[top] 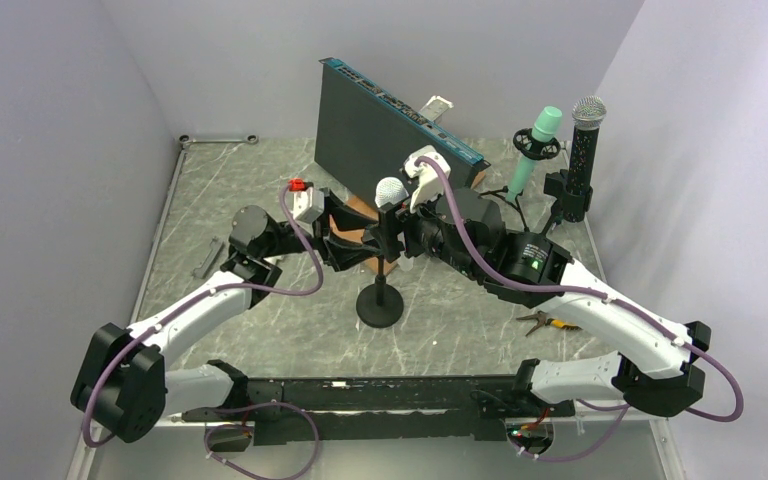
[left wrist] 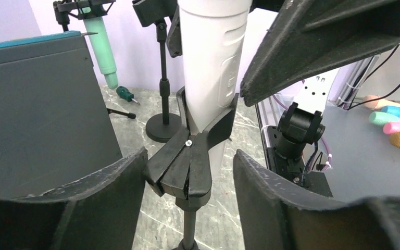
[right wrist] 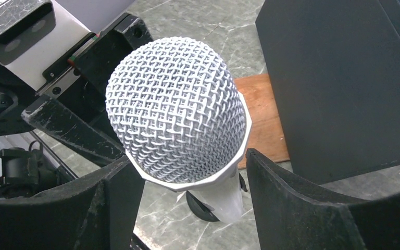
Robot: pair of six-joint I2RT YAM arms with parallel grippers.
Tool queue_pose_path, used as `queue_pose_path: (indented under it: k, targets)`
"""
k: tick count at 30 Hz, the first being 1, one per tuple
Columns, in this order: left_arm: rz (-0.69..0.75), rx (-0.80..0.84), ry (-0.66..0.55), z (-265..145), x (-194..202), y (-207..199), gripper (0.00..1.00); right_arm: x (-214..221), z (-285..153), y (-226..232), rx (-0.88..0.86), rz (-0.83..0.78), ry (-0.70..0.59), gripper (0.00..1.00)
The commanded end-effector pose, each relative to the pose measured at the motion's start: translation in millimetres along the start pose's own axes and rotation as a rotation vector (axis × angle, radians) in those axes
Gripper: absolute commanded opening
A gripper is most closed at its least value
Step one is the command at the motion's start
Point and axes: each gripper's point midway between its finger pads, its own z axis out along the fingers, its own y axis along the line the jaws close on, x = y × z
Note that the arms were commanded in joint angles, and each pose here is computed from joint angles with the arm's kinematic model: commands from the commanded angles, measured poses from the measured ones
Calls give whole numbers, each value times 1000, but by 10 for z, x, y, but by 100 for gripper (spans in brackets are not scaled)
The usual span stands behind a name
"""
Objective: Remove the microphone from the stand
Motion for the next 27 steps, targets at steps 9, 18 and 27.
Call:
queue_pose_path:
  k: [9,18,27]
  targets:
    - [64,-7,20,33,-148,-41,21,-147,31,24,-2,-12,-54,59]
    - [24,-90,64,-35,-57,32,0,-210,23,-59,41,-34,-75,0]
    - [-27,-141,93,-59,48,109,0,-369,-184,-229,91,-78,-133,0]
